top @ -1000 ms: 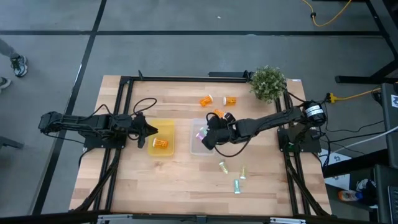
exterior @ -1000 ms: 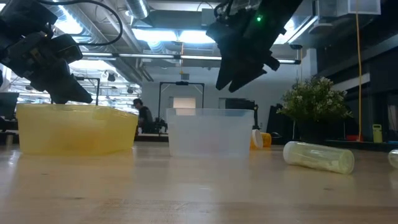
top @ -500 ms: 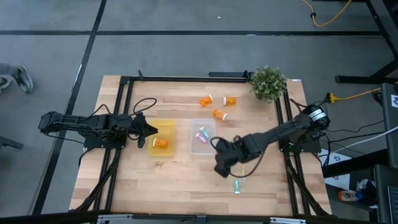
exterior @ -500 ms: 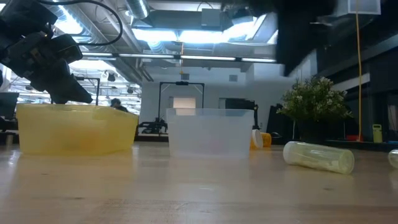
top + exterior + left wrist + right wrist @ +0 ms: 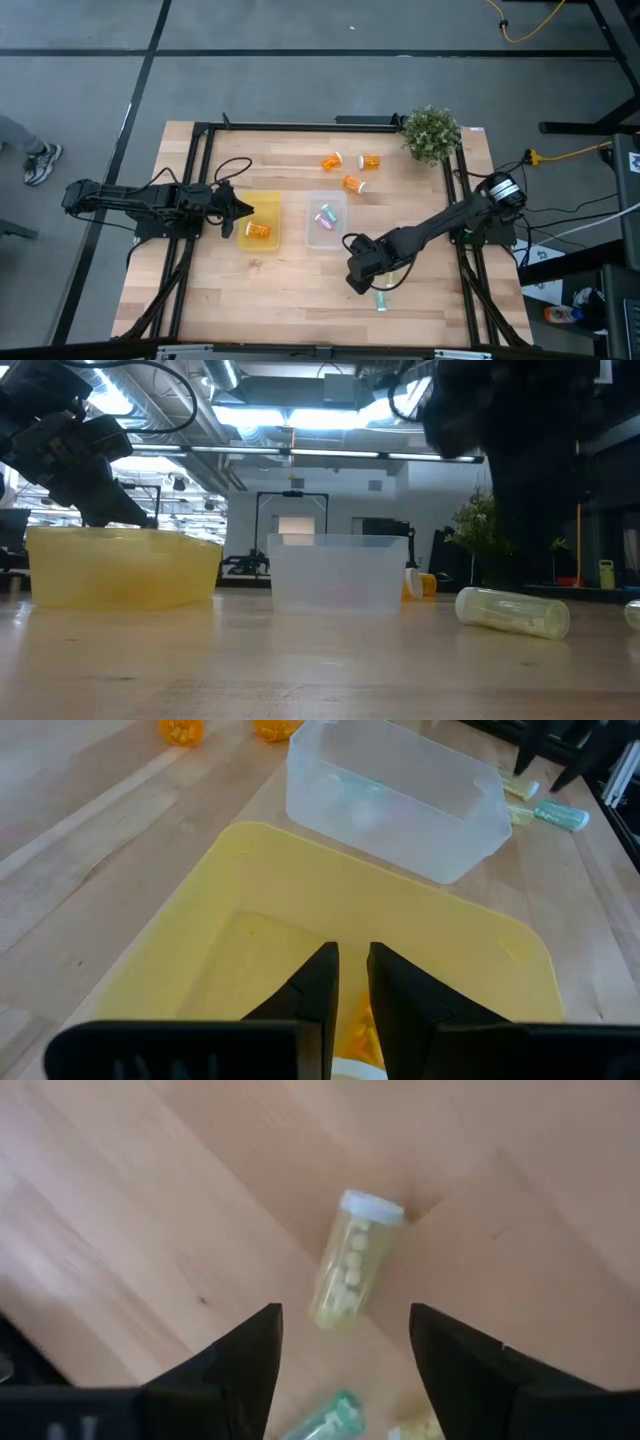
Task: Pick and place medicine bottles into bin by pill shape (circle, oval)
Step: Put the yellow pill bottle into the transparent bin
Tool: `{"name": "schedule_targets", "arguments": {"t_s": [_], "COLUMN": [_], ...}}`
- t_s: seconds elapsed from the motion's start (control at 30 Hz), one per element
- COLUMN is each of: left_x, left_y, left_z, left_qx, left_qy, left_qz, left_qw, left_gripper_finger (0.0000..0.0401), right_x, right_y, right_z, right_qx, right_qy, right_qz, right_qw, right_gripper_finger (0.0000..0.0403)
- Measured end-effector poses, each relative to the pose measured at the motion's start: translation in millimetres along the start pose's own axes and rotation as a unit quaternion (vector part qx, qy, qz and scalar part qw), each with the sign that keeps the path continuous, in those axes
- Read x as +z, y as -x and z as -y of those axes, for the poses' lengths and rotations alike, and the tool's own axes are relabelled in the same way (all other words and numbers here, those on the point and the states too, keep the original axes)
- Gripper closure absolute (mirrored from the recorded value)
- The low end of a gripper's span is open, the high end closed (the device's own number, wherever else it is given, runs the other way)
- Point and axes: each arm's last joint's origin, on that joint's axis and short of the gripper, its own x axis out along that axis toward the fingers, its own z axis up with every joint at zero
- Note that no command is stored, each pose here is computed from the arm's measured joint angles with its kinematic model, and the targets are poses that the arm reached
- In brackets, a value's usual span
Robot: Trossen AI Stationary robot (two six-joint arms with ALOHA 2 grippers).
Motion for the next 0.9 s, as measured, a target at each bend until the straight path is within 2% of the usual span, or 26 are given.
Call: {"name": "schedule_targets", "arguments": {"t_s": [0.1,0.33,0.6,0.7,0.8,0.9], "left_x": [0,0,0,0,0,0], "left_y": [0,0,0,0,0,0], "left_z": [0,0,0,0,0,-1], "left_qx": [0.000,0.001,0.005,0.006,0.008,0.009], "left_qy": [0.000,0.000,0.000,0.000,0.000,0.000], "left_qz": [0.000,0.000,0.002,0.002,0.003,0.004], "left_qw": [1.000,1.000,1.000,1.000,1.000,1.000], "left_gripper_finger": [0.0351,0.0351,0.0351,0.0351,0.0351,0.0351], "right_x": [4,16,26,26,26,25], "right_y": [-15,-38,-46,-46,-45,-40], "right_z": [2,7,17,18,19,19], "right_qx": [-0.014,-0.040,-0.076,-0.085,-0.089,-0.086], "right_qy": [-0.008,-0.013,-0.005,0.010,0.012,0.014], "right_qz": [-0.027,-0.035,-0.034,-0.032,-0.036,-0.068], "right_qw": [1.000,0.999,0.996,0.996,0.995,0.994], "right_gripper_finger": [0.0183,0.0183,0.0191,0.0220,0.0267,0.0315]}}
